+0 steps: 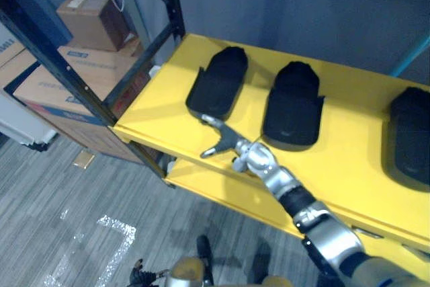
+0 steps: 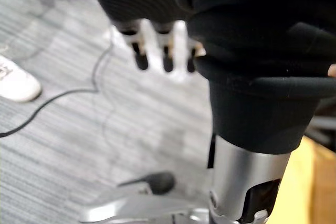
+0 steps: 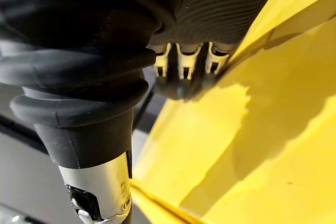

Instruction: Walk over and take plastic housings, then place them on the shelf

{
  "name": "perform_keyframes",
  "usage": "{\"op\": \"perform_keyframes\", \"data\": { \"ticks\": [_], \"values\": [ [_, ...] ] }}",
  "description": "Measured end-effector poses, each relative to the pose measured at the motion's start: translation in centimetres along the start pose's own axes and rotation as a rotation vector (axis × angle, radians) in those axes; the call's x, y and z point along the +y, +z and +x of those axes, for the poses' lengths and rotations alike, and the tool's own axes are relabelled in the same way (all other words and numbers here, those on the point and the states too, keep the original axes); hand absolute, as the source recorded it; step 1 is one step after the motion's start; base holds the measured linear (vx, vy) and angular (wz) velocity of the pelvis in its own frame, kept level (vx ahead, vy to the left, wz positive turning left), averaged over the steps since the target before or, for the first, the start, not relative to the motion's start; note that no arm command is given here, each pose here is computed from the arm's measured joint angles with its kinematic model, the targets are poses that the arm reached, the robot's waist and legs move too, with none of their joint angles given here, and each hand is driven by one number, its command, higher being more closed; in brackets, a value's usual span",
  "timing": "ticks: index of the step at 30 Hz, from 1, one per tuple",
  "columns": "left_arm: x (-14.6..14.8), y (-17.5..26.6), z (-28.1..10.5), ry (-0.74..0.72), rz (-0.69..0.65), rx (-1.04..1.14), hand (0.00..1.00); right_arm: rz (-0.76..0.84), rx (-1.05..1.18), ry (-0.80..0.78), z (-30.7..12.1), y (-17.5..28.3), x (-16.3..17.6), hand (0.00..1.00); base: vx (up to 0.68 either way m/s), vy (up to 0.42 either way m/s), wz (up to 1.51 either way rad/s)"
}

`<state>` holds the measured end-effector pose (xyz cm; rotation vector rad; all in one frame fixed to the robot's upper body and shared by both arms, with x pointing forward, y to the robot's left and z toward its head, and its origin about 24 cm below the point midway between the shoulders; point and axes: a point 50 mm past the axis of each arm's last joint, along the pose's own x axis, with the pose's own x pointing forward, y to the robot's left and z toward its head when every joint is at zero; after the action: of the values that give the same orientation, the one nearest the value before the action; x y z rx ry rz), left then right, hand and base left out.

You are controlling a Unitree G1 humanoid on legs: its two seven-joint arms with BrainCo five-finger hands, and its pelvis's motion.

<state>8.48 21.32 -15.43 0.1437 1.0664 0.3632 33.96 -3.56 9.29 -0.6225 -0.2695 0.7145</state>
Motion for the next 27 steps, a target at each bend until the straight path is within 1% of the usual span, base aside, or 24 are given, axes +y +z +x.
{"op": "perform_keyframes", "data": {
  "ticks": [3,4,6,8,10,11,13,14,18,20,21,22,24,26,27],
  "values": [
    [0.0,0.0,0.0,0.0,0.002,-0.001,0.0,0.06,-0.028,0.135,0.0,0.4,0.9,0.0,-0.01,0.0,-0.01],
    [0.0,0.0,0.0,0.0,0.003,-0.001,0.0,0.075,-0.052,0.213,0.1,0.9,1.5,0.0,-0.03,0.005,-0.08],
    [0.1,0.0,0.0,0.001,0.004,0.0,0.0,0.069,-0.112,0.344,0.2,2.3,2.9,0.0,-0.03,0.007,-0.11],
    [0.1,0.0,0.0,0.001,0.005,0.001,0.0,0.075,-0.207,0.479,0.1,4.7,5.2,0.0,-0.02,0.007,-0.08],
    [0.2,-0.1,0.0,0.0,0.0,0.003,0.0,0.099,-0.251,0.504,0.1,5.8,5.8,0.0,-0.01,0.008,-0.07],
    [0.2,-0.2,0.0,0.0,-0.001,0.007,0.0,0.142,-0.284,0.496,-0.1,6.5,5.9,0.0,0.0,0.019,-0.19],
    [0.4,-0.5,-0.1,0.005,-0.003,0.015,0.0,0.179,-0.332,0.435,-0.5,7.6,5.4,0.0,0.0,0.029,-0.19],
    [0.4,-0.5,0.0,0.008,-0.004,0.016,0.0,0.193,-0.36,0.372,-0.8,8.1,4.7,0.0,0.02,0.033,-0.12],
    [0.7,-1.0,-0.1,0.023,-0.006,0.029,0.0,0.318,-0.424,-0.027,-2.8,7.9,-0.3,0.0,0.05,0.042,-0.2],
    [1.0,-1.3,-0.2,0.035,0.0,0.038,0.0,0.319,-0.44,-0.144,-3.8,7.7,-1.3,0.0,0.06,0.021,-0.14],
    [1.1,-1.3,-0.2,0.041,0.009,0.037,0.0,0.288,-0.437,-0.19,-4.2,7.5,-1.7,0.0,0.06,0.011,-0.11],
    [1.1,-1.3,-0.2,0.043,0.013,0.036,0.0,0.262,-0.428,-0.204,-4.4,7.5,-1.8,0.0,0.09,-0.001,-0.06],
    [1.1,-1.3,-0.2,0.044,0.026,0.034,0.0,0.152,-0.408,-0.229,-4.7,7.3,-1.9,0.0,0.06,-0.011,-0.02],
    [0.9,-1.3,-0.2,0.045,0.03,0.036,0.0,-0.003,-0.359,-0.249,-4.9,6.9,-2.4,0.0,0.0,0.0,0.0],
    [0.8,-1.3,-0.2,0.045,0.03,0.036,0.0,-0.041,-0.345,-0.254,-5.0,6.7,-2.6,0.0,0.0,0.0,0.0]
  ]
}}
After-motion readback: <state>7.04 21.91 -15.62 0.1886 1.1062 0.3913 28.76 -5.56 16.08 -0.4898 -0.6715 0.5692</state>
